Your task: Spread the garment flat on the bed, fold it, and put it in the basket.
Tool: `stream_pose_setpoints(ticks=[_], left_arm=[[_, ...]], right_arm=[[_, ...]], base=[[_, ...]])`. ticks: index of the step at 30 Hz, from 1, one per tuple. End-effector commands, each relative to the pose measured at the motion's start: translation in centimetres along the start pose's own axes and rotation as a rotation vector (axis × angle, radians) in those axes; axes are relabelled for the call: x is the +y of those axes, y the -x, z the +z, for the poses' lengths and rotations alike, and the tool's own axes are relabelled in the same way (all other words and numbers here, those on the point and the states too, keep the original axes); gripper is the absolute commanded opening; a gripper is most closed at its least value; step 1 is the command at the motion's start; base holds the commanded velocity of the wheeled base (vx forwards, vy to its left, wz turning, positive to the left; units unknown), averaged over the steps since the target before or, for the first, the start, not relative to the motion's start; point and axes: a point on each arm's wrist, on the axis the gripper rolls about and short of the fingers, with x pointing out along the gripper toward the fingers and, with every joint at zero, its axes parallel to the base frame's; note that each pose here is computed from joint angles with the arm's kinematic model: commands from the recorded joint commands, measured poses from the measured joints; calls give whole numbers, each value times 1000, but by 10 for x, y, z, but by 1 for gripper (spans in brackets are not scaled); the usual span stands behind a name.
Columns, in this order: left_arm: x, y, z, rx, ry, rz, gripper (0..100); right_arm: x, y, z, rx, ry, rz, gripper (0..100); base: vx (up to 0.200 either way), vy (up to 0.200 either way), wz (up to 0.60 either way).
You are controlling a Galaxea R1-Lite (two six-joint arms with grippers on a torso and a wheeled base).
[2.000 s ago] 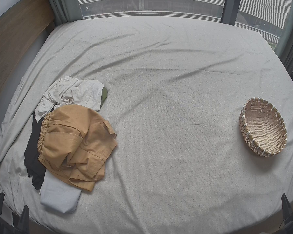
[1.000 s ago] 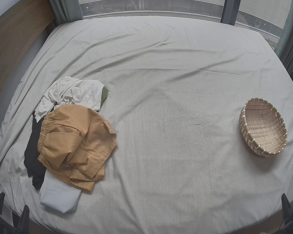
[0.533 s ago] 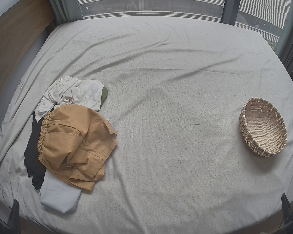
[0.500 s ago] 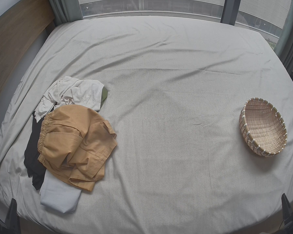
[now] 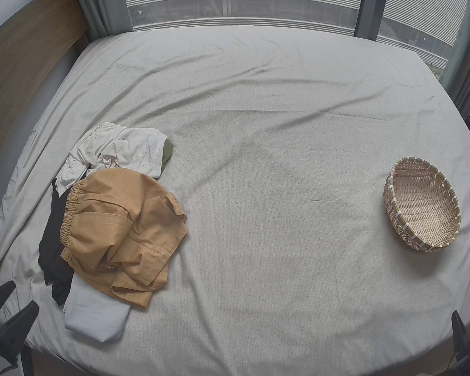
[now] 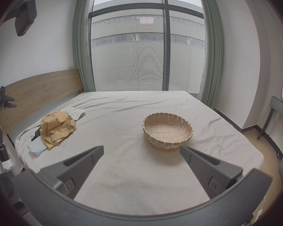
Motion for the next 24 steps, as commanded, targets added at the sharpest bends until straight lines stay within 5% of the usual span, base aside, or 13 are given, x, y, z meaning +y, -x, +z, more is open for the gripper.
stream_pose_setpoints(ticks=[1,24], left_arm=[[2,-34,4,184,57,4,100],[22,-126,-24,475,153,55,100]], right_arm=[[0,0,-5,6,0,1,100],[0,0,-5,6,-1,1,100]], base=[[0,0,0],[0,0,0]])
